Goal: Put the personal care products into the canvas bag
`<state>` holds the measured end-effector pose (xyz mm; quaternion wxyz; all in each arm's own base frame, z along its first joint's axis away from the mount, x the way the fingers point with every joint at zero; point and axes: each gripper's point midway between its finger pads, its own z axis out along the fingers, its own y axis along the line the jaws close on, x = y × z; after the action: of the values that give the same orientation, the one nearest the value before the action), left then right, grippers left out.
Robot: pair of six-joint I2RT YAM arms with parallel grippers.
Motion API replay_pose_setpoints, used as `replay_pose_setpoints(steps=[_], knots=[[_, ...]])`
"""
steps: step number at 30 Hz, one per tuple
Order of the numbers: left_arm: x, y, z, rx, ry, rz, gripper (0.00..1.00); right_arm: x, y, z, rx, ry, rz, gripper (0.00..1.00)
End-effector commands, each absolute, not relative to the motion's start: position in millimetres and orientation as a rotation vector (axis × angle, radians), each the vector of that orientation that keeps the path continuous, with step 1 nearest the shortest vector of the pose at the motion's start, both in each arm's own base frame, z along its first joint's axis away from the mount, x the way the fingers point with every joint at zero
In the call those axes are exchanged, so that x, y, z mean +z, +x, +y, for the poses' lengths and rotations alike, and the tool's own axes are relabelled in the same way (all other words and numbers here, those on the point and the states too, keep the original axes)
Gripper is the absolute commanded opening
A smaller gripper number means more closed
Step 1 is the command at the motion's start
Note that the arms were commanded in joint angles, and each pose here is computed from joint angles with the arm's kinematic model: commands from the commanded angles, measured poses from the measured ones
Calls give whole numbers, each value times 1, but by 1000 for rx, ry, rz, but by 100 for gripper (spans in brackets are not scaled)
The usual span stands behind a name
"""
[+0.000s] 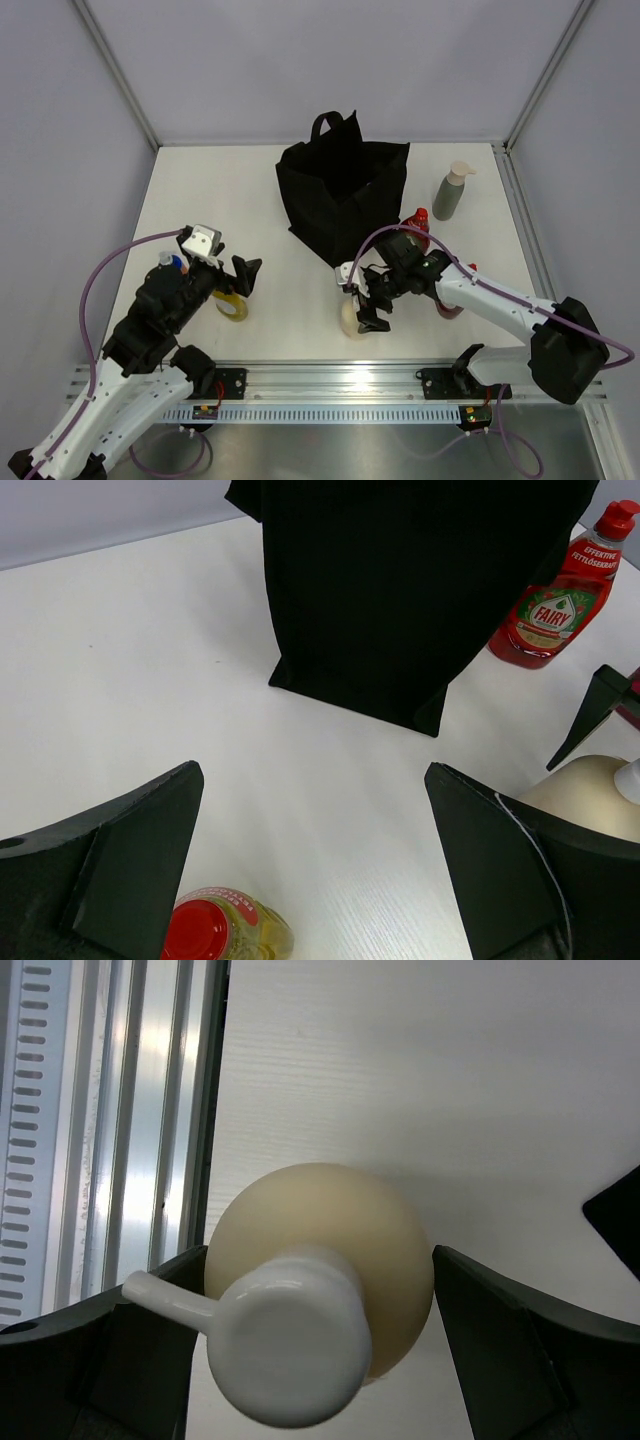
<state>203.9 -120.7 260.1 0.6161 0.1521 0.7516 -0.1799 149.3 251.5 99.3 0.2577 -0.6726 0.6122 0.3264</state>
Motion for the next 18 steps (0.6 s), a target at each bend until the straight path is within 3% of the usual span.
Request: replay_pose_setpoints(steps=[1, 5, 9, 12, 13, 15, 16, 18], knots=[[270, 208, -122, -424, 326, 1687, 99, 108, 150, 264, 894, -1852, 1611, 99], [271, 207, -121, -423, 323, 1683, 99, 106, 149, 264, 900, -1862, 1627, 91], [269, 206, -120, -426, 317, 1681, 99, 102, 146, 262, 909, -1875, 1646, 76], [268, 204, -119, -434, 310, 1688, 99, 102, 144, 262, 918, -1881, 1645, 47], [266, 204, -119, -435, 309, 1693, 99, 103, 142, 261, 924, -1884, 1648, 33], [267, 202, -119, -446, 300, 1689, 99, 110, 144, 261, 915, -1888, 1642, 16], [267, 201, -119, -452, 295, 1689, 99, 115, 142, 258, 909, -1890, 1650, 2], [269, 198, -119, -470, 283, 1687, 99, 135, 150, 261, 869, -1876, 1613, 0]])
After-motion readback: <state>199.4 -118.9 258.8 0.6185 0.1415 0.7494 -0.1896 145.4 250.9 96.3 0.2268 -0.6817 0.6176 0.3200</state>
